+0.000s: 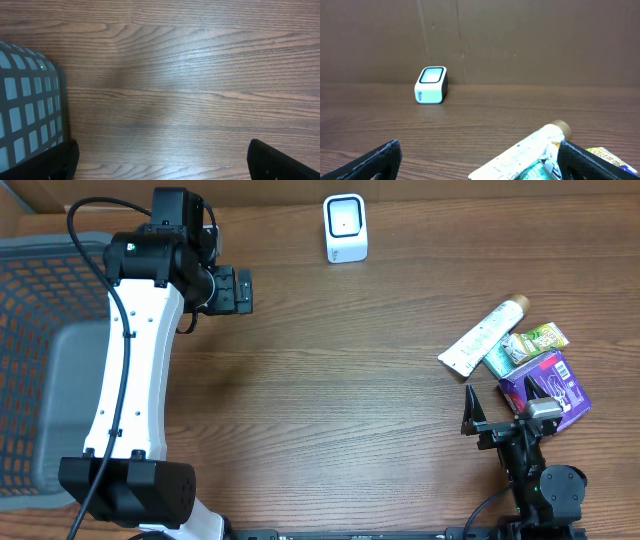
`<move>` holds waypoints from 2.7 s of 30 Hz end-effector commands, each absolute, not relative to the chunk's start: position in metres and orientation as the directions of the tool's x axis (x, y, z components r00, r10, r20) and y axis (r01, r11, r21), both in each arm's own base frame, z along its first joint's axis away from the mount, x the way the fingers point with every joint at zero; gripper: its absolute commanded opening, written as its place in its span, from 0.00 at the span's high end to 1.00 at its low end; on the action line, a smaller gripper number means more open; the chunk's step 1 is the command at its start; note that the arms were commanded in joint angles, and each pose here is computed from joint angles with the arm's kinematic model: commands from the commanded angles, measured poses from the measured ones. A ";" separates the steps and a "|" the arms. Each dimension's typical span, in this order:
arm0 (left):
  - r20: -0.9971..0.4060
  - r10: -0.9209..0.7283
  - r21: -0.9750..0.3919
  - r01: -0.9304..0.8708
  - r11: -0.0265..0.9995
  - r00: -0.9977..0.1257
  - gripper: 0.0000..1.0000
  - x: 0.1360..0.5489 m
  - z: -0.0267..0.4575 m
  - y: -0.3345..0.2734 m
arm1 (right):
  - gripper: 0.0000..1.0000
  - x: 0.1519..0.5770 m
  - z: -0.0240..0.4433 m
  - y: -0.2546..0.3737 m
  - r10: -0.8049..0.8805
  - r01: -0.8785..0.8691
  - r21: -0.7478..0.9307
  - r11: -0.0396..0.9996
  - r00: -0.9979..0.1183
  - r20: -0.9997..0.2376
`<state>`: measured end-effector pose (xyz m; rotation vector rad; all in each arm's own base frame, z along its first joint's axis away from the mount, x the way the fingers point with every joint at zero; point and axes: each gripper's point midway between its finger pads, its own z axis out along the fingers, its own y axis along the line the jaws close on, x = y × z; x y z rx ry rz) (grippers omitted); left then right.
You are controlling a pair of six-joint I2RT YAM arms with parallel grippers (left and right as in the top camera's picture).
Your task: Scan the item barcode
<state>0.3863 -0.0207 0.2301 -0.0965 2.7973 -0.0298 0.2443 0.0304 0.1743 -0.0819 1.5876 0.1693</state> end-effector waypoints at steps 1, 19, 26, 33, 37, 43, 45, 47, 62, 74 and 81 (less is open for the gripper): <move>-0.335 -0.087 -0.046 -0.076 0.996 -0.938 0.00 0.386 0.231 -0.021 | 0.00 0.244 0.172 0.032 0.049 -0.165 0.052 0.985 -0.022 -0.999; -0.370 -0.057 -0.048 -0.042 0.998 -0.927 0.01 0.381 0.244 -0.033 | 0.00 0.244 0.172 0.032 0.049 -0.165 0.052 0.985 -0.022 -0.999; -0.484 -0.043 -0.007 -0.045 0.999 -0.874 0.00 0.355 0.289 -0.024 | 0.00 0.244 0.172 0.032 0.049 -0.165 0.052 0.985 -0.022 -0.999; -0.608 -0.027 0.007 -0.039 0.999 -0.793 0.00 0.327 0.294 -0.023 | 0.00 0.244 0.172 0.032 0.049 -0.165 0.052 0.985 -0.022 -0.999; -0.750 -0.024 -0.018 -0.016 1.000 -0.661 0.00 0.332 0.282 -0.024 | 0.00 0.244 0.172 0.032 0.049 -0.165 0.052 0.985 -0.022 -0.999; -0.969 0.099 0.057 0.184 0.981 -0.225 0.00 0.332 0.287 -0.039 | 0.00 0.244 0.172 0.032 0.049 -0.165 0.052 0.985 -0.022 -0.999; -0.990 0.120 0.102 0.207 0.973 -0.076 0.00 0.321 0.291 -0.040 | 0.00 0.244 0.172 0.032 0.049 -0.165 0.052 0.985 -0.022 -0.999; -0.990 0.136 0.141 0.200 0.970 0.037 0.00 0.304 0.291 -0.037 | 0.00 0.244 0.172 0.032 0.049 -0.165 0.052 0.985 -0.022 -0.999; -0.949 0.257 0.275 0.086 0.957 0.184 0.00 0.244 0.213 -0.019 | 0.00 0.244 0.172 0.032 0.049 -0.165 0.052 0.985 -0.022 -0.999; -0.986 0.163 0.157 0.138 0.978 -0.036 0.00 0.245 0.160 -0.019 | 0.00 0.244 0.172 0.032 0.049 -0.165 0.052 0.985 -0.022 -0.999; -0.986 0.163 0.157 0.138 0.978 -0.037 0.00 0.245 0.160 -0.019 | 0.00 0.244 0.172 0.032 0.049 -0.165 0.052 0.985 -0.022 -0.999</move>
